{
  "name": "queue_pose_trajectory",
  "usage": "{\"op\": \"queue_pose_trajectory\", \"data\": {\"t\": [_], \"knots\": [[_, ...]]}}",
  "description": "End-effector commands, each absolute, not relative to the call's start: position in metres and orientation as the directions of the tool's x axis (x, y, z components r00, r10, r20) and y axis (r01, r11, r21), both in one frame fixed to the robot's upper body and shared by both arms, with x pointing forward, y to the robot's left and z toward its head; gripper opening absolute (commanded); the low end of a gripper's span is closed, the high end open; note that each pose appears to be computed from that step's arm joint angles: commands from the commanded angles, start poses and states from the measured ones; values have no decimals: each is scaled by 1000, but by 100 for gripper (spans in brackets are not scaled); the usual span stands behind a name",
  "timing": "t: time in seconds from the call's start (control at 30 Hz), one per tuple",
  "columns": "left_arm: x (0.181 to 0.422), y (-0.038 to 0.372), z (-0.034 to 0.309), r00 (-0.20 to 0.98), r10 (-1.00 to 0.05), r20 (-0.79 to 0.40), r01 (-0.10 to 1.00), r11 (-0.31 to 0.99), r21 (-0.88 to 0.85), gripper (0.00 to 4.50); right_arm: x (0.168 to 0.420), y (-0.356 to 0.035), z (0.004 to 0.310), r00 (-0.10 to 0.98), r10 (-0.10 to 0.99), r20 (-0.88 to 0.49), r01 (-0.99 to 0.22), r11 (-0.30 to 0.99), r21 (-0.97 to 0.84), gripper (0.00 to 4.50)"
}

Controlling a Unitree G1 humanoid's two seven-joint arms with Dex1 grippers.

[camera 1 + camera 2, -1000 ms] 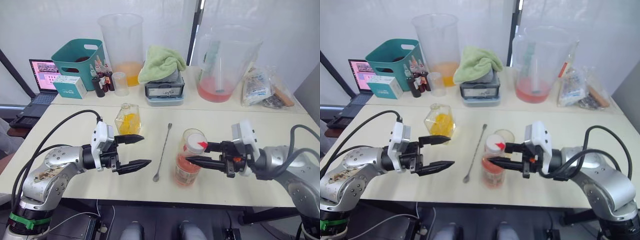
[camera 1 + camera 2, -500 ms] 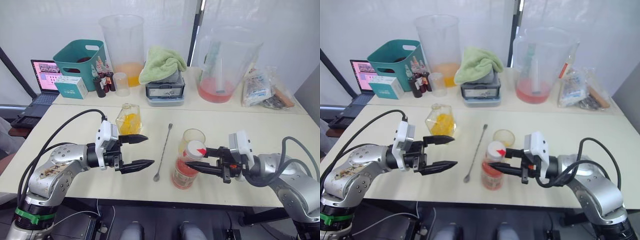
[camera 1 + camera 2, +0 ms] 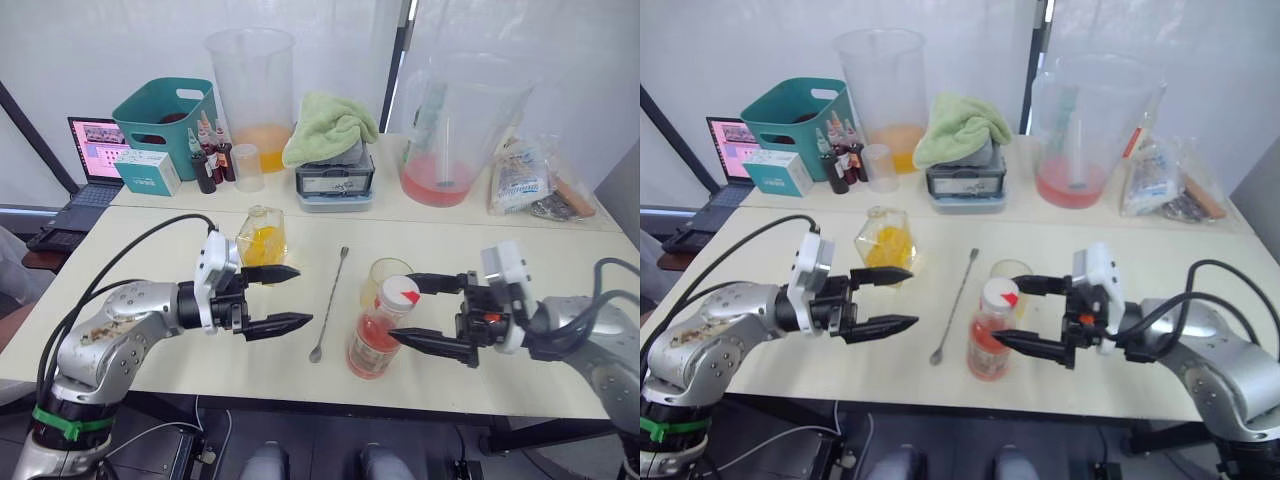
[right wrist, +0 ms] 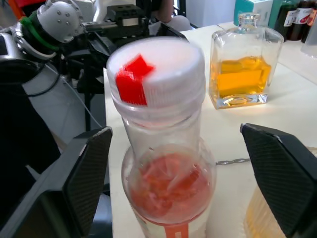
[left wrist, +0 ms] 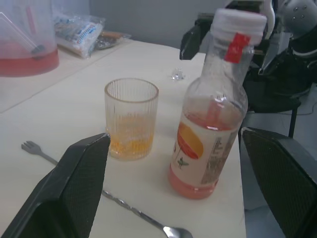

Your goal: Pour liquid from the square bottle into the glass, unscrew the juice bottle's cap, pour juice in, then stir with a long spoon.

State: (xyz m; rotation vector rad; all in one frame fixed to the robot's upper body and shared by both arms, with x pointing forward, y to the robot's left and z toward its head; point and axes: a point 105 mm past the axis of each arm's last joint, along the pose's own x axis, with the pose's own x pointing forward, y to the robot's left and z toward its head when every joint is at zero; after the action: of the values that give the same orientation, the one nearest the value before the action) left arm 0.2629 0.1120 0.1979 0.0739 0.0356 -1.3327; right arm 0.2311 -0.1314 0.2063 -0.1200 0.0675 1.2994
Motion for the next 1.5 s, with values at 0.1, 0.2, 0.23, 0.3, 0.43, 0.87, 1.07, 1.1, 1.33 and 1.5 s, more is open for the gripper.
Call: {"op": "queue_pose_trajectory", "data": {"t": [0.1,0.2,0.23,0.3,0.43,0.87,1.07,1.1,1.33,1.5], "knots": [[261,90,209,130,-989,-73,992,129,13,450,228,-144,229,270,960,-73,-963,269,-28,448],[259,77,217,42,-998,-49,999,42,13,450,235,-153,238,299,953,-52,-954,298,-31,448],[257,73,218,11,-999,-51,1000,10,17,450,234,-155,239,302,951,-65,-953,301,-34,448],[252,62,221,-46,-998,-41,999,-47,21,450,233,-159,241,303,948,-100,-953,300,-48,448],[243,47,219,-122,-992,-26,992,-123,8,450,228,-162,246,317,940,-130,-948,309,-77,448],[248,14,211,-179,-984,3,983,-178,38,450,216,-164,244,347,923,-164,-938,340,-69,448],[252,11,209,-192,-981,-16,980,-192,41,450,214,-161,245,354,921,-164,-935,346,-76,448],[253,10,208,-192,-981,-19,981,-192,40,450,214,-160,245,356,920,-164,-935,347,-77,448],[255,8,205,-193,-980,-40,979,-195,59,231,213,-157,246,362,918,-160,-932,353,-83,450],[255,7,202,-194,-980,-47,976,-198,89,117,212,-148,245,348,923,-163,-937,337,-92,450]]}}
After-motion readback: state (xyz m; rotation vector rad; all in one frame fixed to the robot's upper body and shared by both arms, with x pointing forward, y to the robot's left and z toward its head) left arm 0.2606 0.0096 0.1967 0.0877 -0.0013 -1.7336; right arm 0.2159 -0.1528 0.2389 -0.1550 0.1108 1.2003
